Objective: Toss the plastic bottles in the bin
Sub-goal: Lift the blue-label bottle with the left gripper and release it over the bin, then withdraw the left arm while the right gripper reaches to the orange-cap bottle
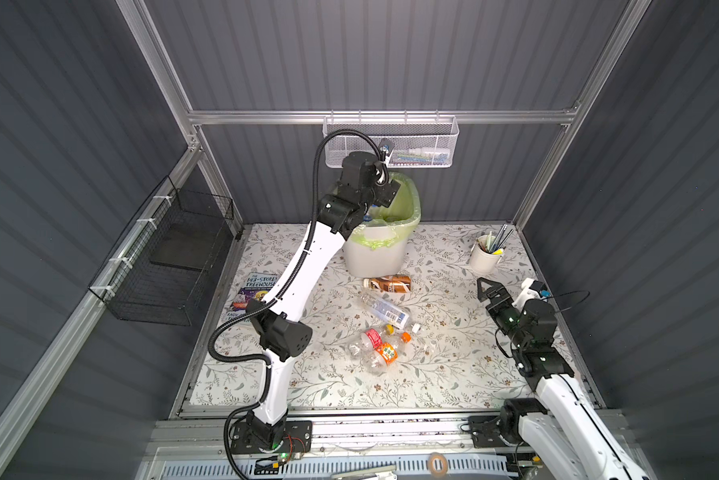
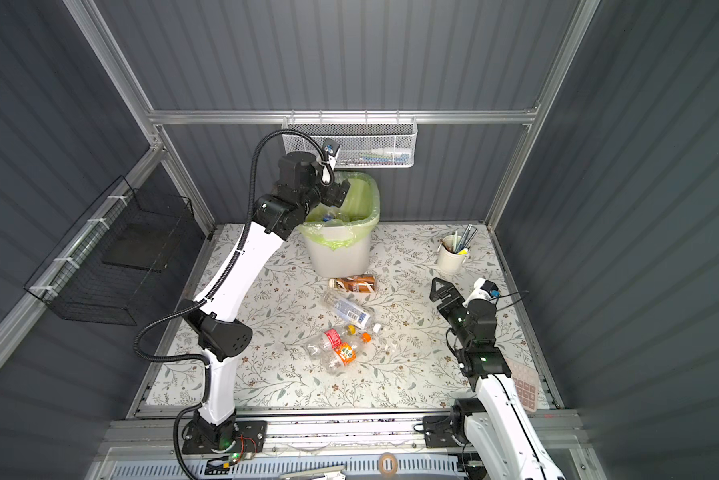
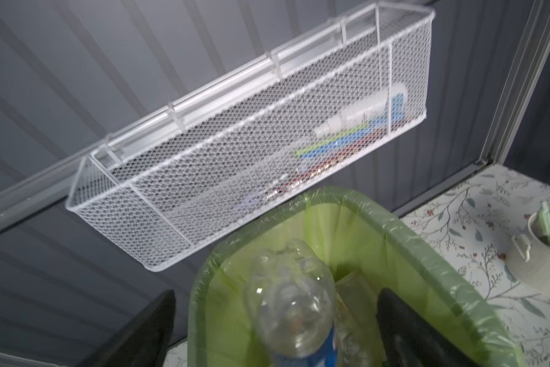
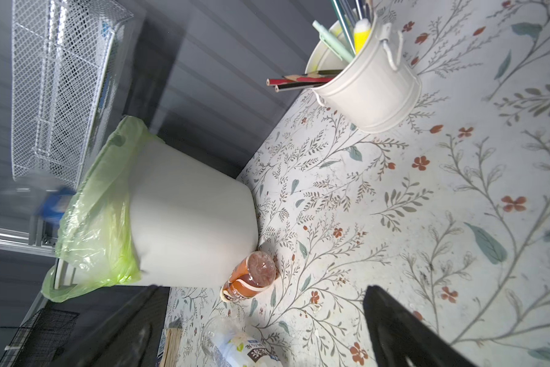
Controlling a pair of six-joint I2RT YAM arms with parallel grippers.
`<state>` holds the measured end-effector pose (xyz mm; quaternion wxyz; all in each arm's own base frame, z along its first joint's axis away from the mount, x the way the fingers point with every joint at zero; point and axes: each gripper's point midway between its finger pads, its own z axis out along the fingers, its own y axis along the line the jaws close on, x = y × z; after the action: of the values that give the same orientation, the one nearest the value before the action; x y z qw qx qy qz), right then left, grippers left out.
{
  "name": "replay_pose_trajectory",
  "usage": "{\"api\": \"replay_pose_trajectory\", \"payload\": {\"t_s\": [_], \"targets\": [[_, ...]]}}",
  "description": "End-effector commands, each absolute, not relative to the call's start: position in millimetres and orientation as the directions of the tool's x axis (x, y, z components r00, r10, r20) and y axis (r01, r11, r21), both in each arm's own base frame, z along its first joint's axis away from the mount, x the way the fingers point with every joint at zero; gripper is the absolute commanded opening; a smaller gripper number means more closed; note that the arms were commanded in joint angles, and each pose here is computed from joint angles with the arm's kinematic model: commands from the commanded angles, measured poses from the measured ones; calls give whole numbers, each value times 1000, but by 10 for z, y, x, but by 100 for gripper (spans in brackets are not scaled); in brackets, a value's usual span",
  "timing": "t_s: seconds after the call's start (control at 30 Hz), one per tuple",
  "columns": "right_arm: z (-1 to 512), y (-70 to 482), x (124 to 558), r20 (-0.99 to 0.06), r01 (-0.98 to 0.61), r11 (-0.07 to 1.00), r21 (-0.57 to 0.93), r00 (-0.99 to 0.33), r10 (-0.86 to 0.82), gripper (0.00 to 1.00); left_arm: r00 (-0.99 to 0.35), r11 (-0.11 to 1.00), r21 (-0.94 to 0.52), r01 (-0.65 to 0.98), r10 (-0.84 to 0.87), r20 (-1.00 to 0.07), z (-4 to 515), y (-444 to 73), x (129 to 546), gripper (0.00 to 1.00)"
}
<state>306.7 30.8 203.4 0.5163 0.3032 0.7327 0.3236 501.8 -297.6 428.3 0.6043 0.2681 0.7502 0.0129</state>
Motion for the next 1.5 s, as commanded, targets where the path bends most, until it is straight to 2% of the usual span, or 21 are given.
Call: {"api": "replay_pose_trajectory", "payload": {"t_s": [0.0, 0.13, 0.27, 0.47, 0.67, 1.1, 1.2, 1.47], "targets": [[2099, 327, 3029, -590, 95, 640, 762, -304, 748, 99, -109, 853, 297, 429, 375, -921, 4443, -2898, 4631, 100], [2074, 319, 3012, -605, 106, 661, 743, -316, 731, 99, 55, 880, 207, 428, 203, -978, 4759, -2674, 4175, 100], [2037, 372, 3034, -603, 96, 668, 738, -350, 717, 99, 39, 901, 158, 404, 156, -987, 4681, -2413, 3900, 100], [1947, 473, 3104, -576, 84, 656, 750, -405, 710, 99, -83, 905, 126, 407, 174, -981, 4011, -2179, 3612, 100], [1913, 465, 3149, -558, 91, 635, 767, -393, 731, 99, -241, 939, 71, 337, 159, -957, 3341, -1892, 3419, 100], [1740, 576, 3226, -522, 111, 624, 773, -447, 726, 99, -539, 948, -68, 312, 118, -834, 2106, -1731, 2998, 100], [1627, 697, 3219, -478, 157, 606, 780, -476, 738, 99, -566, 951, -93, 293, 95, -819, 1962, -1717, 2973, 100], [1112, 1208, 2872, -251, 370, 494, 787, -540, 803, 99, -624, 975, -44, 219, 105, -775, 1709, -1577, 2974, 100]]}}
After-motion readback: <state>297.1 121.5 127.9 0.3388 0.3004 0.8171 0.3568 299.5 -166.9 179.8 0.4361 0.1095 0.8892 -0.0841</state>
